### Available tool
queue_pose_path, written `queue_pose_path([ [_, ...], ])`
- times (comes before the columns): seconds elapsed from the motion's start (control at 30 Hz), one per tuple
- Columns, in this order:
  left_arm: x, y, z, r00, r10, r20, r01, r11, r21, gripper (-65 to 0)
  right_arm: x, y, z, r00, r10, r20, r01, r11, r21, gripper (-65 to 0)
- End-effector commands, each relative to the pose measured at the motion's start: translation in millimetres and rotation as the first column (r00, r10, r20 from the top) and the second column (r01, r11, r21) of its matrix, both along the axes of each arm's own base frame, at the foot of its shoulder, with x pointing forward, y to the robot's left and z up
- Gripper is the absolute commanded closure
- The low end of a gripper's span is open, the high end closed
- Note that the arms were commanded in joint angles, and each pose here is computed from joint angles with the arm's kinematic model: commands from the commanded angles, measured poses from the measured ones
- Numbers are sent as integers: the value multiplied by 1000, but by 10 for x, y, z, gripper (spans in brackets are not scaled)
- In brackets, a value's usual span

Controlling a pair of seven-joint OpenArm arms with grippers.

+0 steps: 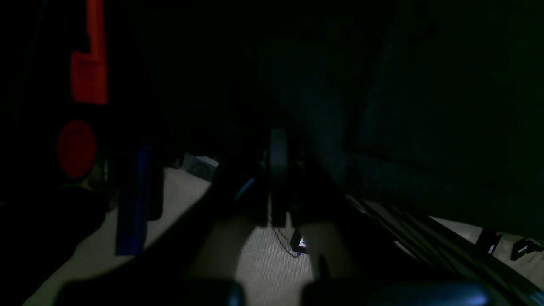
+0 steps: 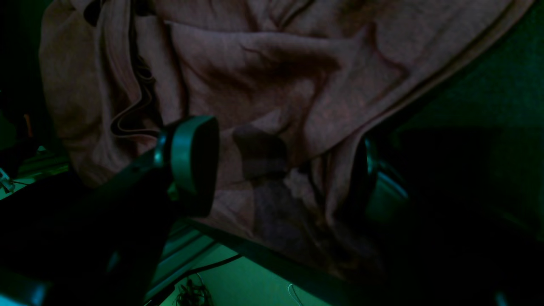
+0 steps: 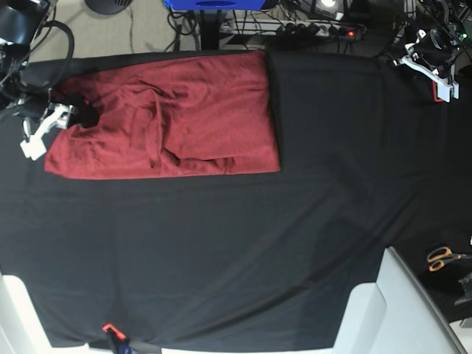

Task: Fold the T-shirt properly
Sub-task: 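Move the right gripper back over the folded shirt's edge and grasp it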

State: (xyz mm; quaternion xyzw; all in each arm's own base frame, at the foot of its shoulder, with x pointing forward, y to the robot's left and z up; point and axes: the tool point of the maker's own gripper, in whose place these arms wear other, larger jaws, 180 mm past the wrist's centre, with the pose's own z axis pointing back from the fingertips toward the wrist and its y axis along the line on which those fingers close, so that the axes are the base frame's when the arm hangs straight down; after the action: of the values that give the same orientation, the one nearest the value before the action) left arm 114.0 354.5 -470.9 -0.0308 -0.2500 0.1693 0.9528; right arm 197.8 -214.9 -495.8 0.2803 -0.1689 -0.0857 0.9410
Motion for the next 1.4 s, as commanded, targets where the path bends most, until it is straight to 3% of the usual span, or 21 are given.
queue_pose_path([
  [0.0,64,79,90,1000,-7,29,6,1000,22,0,-362,4,-177,985,66,-157,-73,997,-39,-360],
  [0.2,64,79,90,1000,-7,29,6,1000,22,0,-240,8,-139,989,68,-135,-74,996,-40,0],
  [0.43,56,73,85,1000,-6,28,5,1000,21,0,25,19,29,995,85,-58,-89,994,-70,-2],
  [0.67,56,73,85,1000,-6,28,5,1000,21,0,81,432,391,962,271,28,-263,952,-158,-2],
  [0.93,56,73,85,1000,-6,28,5,1000,21,0,140,1078,633,889,449,94,-430,887,-170,-2],
  [1.17,56,73,85,1000,-6,28,5,1000,21,0,76,1733,700,786,601,144,-587,799,-127,-2],
  [1.37,56,73,85,1000,-6,28,5,1000,21,0,112,2130,809,742,639,201,-634,767,-95,-2],
])
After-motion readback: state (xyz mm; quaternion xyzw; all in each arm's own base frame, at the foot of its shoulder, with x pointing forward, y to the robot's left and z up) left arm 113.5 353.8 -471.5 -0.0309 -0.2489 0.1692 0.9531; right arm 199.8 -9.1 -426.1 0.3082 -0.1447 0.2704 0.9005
